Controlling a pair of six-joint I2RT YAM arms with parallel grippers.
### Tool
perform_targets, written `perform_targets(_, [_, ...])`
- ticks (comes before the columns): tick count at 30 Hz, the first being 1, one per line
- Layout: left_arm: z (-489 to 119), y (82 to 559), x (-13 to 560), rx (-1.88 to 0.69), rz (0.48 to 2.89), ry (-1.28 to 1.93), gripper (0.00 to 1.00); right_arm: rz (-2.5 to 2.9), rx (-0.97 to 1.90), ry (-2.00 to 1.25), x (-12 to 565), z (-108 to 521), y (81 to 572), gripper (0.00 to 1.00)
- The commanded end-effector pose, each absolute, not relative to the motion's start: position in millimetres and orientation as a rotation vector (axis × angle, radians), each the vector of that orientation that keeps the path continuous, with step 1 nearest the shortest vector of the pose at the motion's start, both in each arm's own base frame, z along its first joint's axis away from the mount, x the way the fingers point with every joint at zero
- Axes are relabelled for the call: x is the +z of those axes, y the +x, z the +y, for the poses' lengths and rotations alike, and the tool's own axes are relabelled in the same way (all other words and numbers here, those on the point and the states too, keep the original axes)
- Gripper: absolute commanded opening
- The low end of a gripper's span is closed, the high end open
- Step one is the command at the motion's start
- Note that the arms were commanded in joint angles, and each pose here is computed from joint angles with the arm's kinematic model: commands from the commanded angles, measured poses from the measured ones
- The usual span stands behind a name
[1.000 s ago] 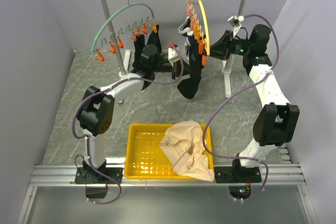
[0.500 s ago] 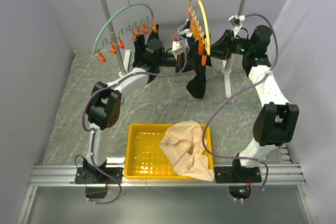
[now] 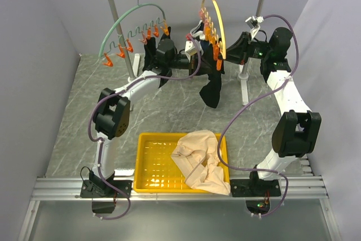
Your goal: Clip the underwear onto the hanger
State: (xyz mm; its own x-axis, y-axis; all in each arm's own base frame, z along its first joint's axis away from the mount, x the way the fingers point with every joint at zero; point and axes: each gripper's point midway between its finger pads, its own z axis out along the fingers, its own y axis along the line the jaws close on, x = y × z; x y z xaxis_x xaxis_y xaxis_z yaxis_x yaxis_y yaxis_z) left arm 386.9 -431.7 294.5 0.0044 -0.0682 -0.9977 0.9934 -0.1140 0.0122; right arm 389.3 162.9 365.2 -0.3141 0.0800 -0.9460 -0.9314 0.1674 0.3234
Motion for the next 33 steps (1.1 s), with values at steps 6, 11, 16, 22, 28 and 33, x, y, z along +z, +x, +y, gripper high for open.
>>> perform_targets(6, [-438.3,381.5,304.4,-1.331,1.026,1.306,0.0,1.409,1.278,-0.932,383.6,166.5,381.7,0.0])
perform_targets(11, [-441.3,376.0,294.5,-1.333,1.027,1.357,0.0,1.409,1.282,-0.931,383.5,167.1,382.4,0.0])
perform_targets(16, [-444.8,375.7,302.1,-1.319,0.999,1.364,0.0,1.414,1.291,-0.933,380.1,168.3,382.3,0.0])
perform_targets(22, [-445.1,374.6,314.0,-1.321,0.967,1.354,0.0,1.412,1.285,-0.937,379.5,169.3,382.9,0.0])
perform_targets(28, [-444.4,373.9,320.1,-1.313,0.953,1.351,0.0,1.416,1.285,-0.941,379.3,169.2,382.6,0.0])
perform_targets(33, [-443.3,378.3,322.2,-1.309,0.961,1.32,0.0,1.421,1.29,-0.941,378.0,169.2,381.3,0.0])
